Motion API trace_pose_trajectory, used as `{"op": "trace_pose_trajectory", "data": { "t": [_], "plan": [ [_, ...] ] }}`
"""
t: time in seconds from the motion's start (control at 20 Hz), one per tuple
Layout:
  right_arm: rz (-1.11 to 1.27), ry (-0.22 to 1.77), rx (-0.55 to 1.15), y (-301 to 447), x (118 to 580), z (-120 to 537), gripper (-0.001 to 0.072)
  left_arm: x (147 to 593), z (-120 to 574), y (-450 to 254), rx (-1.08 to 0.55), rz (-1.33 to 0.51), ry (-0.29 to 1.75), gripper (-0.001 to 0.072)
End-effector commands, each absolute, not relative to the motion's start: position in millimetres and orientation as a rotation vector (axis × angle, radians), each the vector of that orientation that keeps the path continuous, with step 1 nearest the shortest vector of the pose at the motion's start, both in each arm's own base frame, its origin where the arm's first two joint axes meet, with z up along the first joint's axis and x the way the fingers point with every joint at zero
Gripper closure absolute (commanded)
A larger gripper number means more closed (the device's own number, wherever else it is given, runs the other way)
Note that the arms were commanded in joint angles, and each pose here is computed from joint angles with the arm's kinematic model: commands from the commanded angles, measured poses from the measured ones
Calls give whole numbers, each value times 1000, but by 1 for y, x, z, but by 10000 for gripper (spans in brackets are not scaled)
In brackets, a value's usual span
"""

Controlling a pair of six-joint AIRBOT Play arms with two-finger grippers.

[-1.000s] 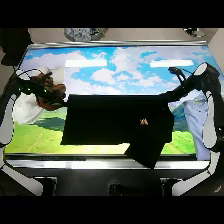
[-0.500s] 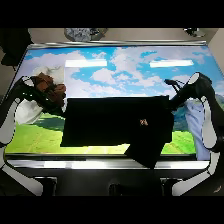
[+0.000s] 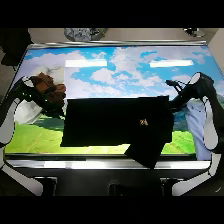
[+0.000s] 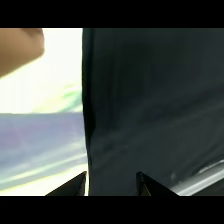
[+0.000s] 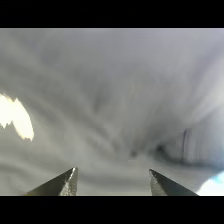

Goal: Fold the shirts.

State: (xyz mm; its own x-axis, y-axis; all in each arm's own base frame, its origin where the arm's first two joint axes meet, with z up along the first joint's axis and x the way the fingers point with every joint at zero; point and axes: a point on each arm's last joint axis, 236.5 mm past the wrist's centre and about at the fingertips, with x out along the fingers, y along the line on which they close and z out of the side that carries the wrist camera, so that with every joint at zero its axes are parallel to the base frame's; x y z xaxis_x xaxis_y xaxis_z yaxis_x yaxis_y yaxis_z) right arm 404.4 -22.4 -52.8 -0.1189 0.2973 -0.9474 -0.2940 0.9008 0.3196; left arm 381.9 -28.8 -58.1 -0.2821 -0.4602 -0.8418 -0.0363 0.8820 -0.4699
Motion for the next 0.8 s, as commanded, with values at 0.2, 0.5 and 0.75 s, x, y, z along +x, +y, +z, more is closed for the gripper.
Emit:
{"op": "trace_pose_trajectory", "data": {
  "t": [0.2, 0.5, 0.75],
  "plan": [
    [434, 1612, 22, -57, 348, -14, 155, 338, -41, -5, -397, -269, 1775, 311],
    [477, 1604, 61, -30, 301, -43, 174, 243, -103, -27, -429, -264, 1849, 313],
    [489, 1606, 47, -30, 296, -41, 173, 241, -111, -50, -498, -289, 1829, 321]
  ]
}}
